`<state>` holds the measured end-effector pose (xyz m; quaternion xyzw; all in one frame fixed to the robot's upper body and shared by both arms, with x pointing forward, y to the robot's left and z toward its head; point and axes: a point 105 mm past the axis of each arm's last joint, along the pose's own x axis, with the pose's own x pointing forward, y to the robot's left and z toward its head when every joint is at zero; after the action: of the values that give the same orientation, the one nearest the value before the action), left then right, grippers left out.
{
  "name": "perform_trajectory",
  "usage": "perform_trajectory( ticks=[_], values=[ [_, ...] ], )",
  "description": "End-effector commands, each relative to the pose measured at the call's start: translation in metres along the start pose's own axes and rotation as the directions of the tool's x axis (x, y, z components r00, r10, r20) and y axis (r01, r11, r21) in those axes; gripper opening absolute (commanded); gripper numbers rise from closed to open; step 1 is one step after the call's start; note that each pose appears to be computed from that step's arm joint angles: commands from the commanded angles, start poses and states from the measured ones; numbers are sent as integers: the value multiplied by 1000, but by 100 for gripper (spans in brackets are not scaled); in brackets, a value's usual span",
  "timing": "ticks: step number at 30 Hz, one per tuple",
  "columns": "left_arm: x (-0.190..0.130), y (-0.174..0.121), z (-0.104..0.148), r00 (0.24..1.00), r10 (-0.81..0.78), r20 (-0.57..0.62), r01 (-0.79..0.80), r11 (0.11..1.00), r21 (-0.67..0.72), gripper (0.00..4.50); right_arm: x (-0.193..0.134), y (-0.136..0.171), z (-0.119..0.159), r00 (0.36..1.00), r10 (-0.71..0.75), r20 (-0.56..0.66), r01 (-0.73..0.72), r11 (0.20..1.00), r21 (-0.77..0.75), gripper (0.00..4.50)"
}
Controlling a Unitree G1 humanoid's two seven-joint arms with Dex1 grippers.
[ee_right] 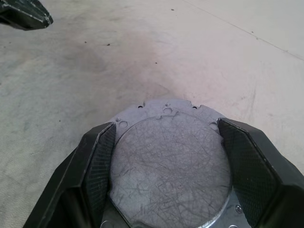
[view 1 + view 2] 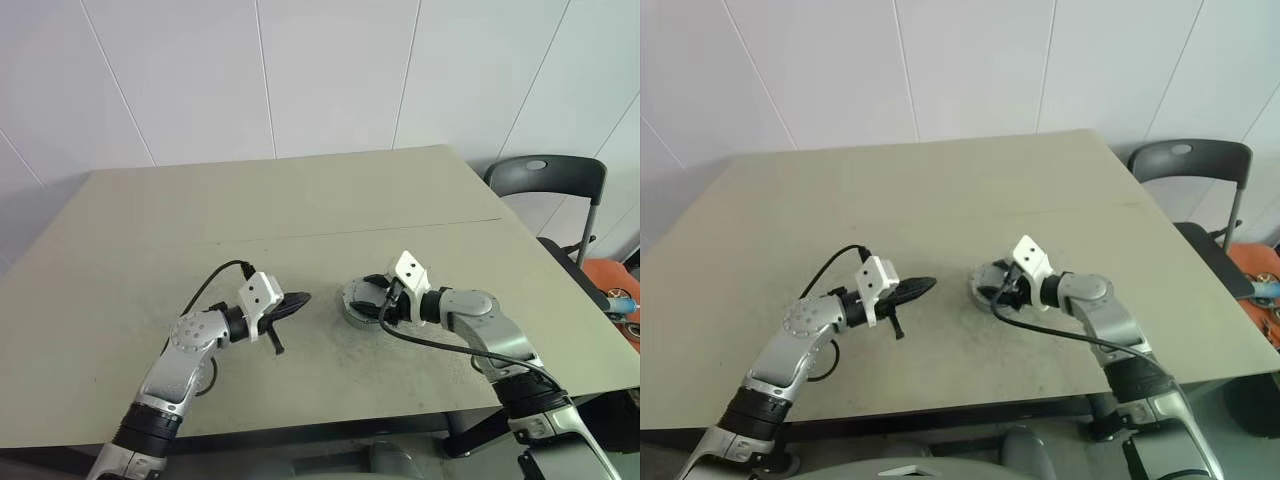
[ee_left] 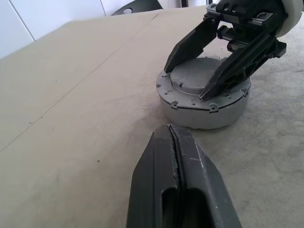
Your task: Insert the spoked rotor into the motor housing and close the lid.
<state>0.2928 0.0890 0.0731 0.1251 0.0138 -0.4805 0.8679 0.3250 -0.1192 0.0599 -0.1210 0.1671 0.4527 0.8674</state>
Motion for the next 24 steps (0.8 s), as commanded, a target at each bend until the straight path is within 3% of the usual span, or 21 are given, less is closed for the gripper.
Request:
perform_trajectory(
  ticks=[1,5,8,12,15,20,24],
  values=[
    [6,-2,9,999,-4,36,3,999,38,0,3,1,-7,999,-11,-34,11,1000,7,307],
    [10,-8,11,999,-6,42,4,999,42,0,4,-7,-19,993,-61,-104,60,998,-15,307],
    [12,-11,14,999,-6,47,4,999,46,0,8,-7,-12,996,-71,-58,74,996,52,307],
    [12,-9,18,999,-5,49,2,999,49,0,11,16,-9,999,42,-25,-39,994,104,307],
    [13,-10,23,999,-5,52,3,999,51,0,10,24,-18,996,67,-67,-62,995,75,307],
    [11,-8,27,999,-3,51,1,999,52,0,9,5,-46,978,-57,-199,51,998,-33,307],
    [8,-8,28,999,-3,50,1,999,54,0,10,-3,-48,975,-98,-198,91,995,-43,307]
  ],
)
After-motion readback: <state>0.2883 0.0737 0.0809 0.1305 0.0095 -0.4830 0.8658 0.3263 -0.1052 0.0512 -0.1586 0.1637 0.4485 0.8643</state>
